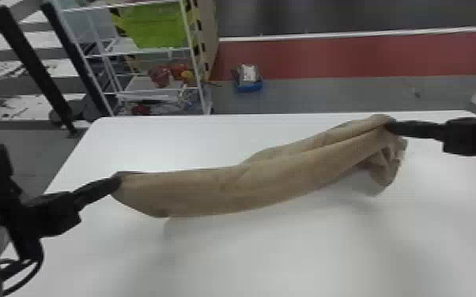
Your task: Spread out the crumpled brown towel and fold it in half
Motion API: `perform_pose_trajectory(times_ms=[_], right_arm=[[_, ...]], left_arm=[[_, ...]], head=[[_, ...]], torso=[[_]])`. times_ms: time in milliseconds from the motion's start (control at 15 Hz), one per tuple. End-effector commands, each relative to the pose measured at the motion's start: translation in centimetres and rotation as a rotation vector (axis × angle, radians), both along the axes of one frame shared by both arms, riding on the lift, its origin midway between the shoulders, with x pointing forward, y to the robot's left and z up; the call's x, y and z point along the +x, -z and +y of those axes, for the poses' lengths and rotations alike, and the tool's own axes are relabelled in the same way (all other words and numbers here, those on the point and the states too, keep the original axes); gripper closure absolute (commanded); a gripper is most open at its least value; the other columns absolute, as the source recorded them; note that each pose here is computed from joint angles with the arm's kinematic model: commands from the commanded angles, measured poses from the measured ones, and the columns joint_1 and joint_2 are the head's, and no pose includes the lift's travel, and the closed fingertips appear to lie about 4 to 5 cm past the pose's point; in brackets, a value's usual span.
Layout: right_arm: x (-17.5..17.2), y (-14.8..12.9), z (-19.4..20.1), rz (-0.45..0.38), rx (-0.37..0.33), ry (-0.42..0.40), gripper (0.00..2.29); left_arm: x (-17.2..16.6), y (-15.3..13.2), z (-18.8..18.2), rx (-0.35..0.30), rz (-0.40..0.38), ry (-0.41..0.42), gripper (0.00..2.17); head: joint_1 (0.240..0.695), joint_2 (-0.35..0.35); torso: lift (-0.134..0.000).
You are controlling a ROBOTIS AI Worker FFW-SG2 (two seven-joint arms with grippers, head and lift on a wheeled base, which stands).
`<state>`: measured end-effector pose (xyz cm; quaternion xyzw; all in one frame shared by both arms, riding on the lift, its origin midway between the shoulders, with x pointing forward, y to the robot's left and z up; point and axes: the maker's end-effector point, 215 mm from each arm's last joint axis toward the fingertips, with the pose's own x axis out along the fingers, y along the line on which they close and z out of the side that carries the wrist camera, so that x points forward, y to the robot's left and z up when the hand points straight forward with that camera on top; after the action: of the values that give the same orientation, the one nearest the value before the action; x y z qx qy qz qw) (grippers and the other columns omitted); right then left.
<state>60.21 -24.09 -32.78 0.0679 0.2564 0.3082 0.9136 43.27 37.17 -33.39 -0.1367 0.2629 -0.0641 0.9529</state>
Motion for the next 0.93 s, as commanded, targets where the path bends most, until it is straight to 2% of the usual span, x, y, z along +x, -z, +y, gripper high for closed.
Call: perform_pose_trajectory(times_ms=[0,267,400,533,667,867], right_arm=[[-1.5,2.2,-0.3,0.018,-0.045,-0.009,1.41],[-2.5,3.3,-1.7,0.039,-0.094,-0.004,1.41],[-3.7,4.7,-1.0,0.076,-0.135,-0.057,1.41],[-4.8,5.6,-1.3,0.09,-0.181,-0.072,1.41],[-5.9,5.5,-1.8,0.094,-0.189,-0.089,1.41],[-8.8,6.4,-2.7,0.121,-0.201,-0.133,1.41]], left_arm=[[3.0,1.1,-1.2,0.012,0.03,0.011,1.77],[7.1,1.4,-2.2,0.036,0.054,0.014,1.77],[8.5,1.9,-2.4,0.04,0.074,0.013,1.77],[9.3,2.5,-2.2,0.046,0.095,0.002,1.77],[9.7,2.1,-2.0,0.048,0.088,-0.007,1.77],[11.0,0.0,-1.3,0.057,0.052,-0.018,1.77]], head=[[0.695,0.141],[0.695,0.114],[0.695,0.103],[0.695,0.101],[0.695,0.102],[0.695,0.101]], torso=[[-0.134],[-0.134],[-0.134],[-0.134],[-0.134],[-0.134]])
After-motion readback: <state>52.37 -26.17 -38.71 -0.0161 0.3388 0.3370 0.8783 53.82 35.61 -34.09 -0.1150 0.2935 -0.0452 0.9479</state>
